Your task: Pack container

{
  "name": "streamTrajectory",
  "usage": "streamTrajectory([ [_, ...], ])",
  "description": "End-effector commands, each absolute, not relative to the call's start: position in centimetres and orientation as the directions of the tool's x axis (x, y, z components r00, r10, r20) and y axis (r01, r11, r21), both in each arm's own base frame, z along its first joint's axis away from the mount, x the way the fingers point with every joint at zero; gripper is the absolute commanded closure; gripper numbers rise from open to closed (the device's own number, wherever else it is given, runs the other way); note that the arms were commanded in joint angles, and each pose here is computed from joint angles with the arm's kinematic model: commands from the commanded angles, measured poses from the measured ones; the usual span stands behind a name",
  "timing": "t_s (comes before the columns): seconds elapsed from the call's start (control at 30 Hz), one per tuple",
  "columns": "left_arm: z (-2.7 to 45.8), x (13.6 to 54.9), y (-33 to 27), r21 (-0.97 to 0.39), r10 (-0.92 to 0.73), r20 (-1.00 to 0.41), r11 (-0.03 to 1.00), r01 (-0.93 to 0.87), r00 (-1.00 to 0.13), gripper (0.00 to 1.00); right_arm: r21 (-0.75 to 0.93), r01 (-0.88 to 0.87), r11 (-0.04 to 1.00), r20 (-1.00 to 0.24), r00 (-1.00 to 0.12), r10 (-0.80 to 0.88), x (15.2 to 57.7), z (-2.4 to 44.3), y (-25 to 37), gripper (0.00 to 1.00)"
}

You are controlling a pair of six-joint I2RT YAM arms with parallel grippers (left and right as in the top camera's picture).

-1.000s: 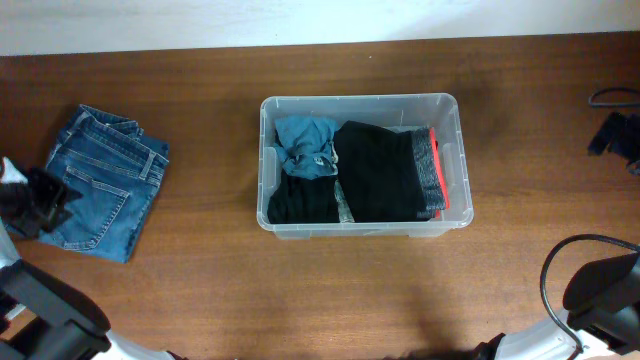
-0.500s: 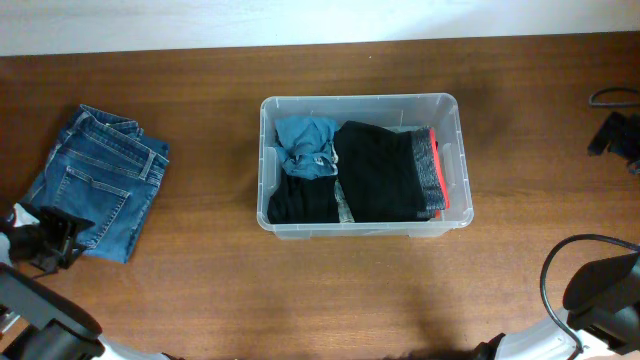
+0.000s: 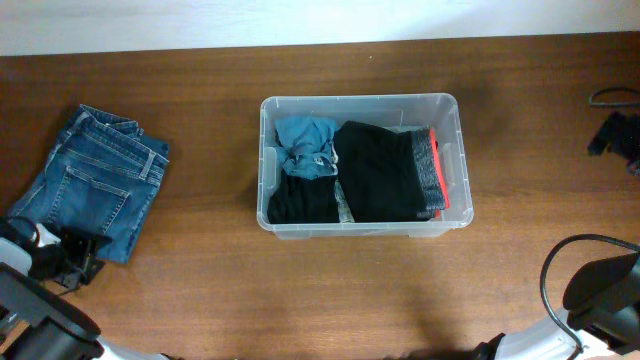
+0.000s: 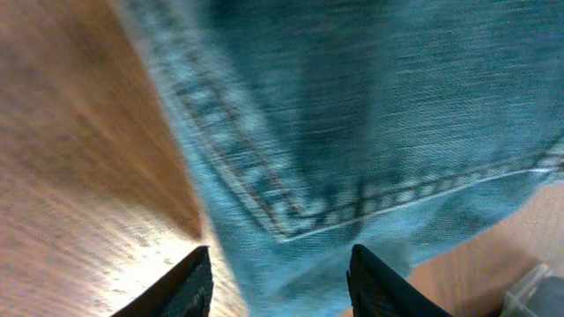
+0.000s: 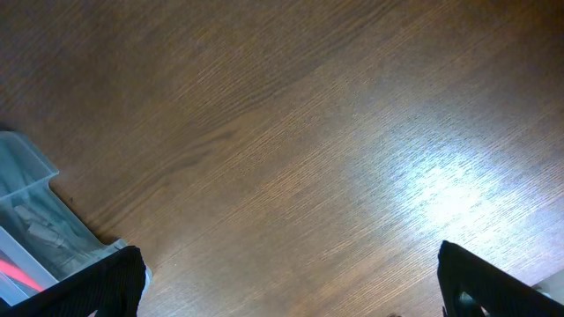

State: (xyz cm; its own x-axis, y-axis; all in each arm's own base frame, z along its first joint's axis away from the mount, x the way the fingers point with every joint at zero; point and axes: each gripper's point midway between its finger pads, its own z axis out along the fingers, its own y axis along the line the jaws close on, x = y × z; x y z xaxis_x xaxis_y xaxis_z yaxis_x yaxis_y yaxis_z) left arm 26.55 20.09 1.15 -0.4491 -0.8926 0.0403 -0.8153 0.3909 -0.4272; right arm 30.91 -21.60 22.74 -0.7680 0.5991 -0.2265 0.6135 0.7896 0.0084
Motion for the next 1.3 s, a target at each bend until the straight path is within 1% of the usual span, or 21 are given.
streamTrajectory([
  [0.0, 1.8, 26.2, 20.5, -0.444, -0.901, 0.020, 0.381, -0.811, -0.434, 0.50, 0.003, 0.621, 0.783, -0.254, -0.757, 0.602, 30.9, 23.6, -21.8, 0.02],
  [0.33, 0.3, 26.1, 20.2, -0.461, -0.905, -0.004, 0.378, -0.803, -0.425, 0.48, 0.003, 0.621, 0.783, -0.254, -0.757, 0.602, 30.9, 23.6, -21.8, 0.02],
  [0.53, -0.2, 27.0, 19.4, -0.535, -0.901, -0.028, 0.380, -0.755, -0.434, 0.45, 0.003, 0.621, 0.783, -0.254, -0.757, 0.602, 30.9, 23.6, -21.8, 0.02],
  [0.73, -0.2, 27.3, 19.4, -0.550, -0.908, -0.026, 0.362, -0.752, -0.418, 0.41, 0.003, 0.621, 0.783, -0.254, -0.757, 0.602, 30.9, 23.6, -21.8, 0.02],
  [0.83, 0.1, 27.6, 19.2, -0.575, -0.906, -0.024, 0.358, -0.736, -0.423, 0.41, 0.003, 0.621, 0.783, -0.254, -0.757, 0.602, 30.9, 23.6, -21.8, 0.02],
  [1.13, 0.0, 27.5, 19.1, -0.568, -0.907, -0.019, 0.357, -0.742, -0.422, 0.42, 0.003, 0.621, 0.783, -0.254, -0.757, 0.602, 30.9, 23.6, -21.8, 0.02],
  [1.27, -0.6, 26.9, 18.6, -0.554, -0.916, 0.012, 0.327, -0.765, -0.400, 0.42, 0.003, 0.621, 0.783, -0.254, -0.757, 0.602, 30.9, 23.6, -21.8, 0.02],
])
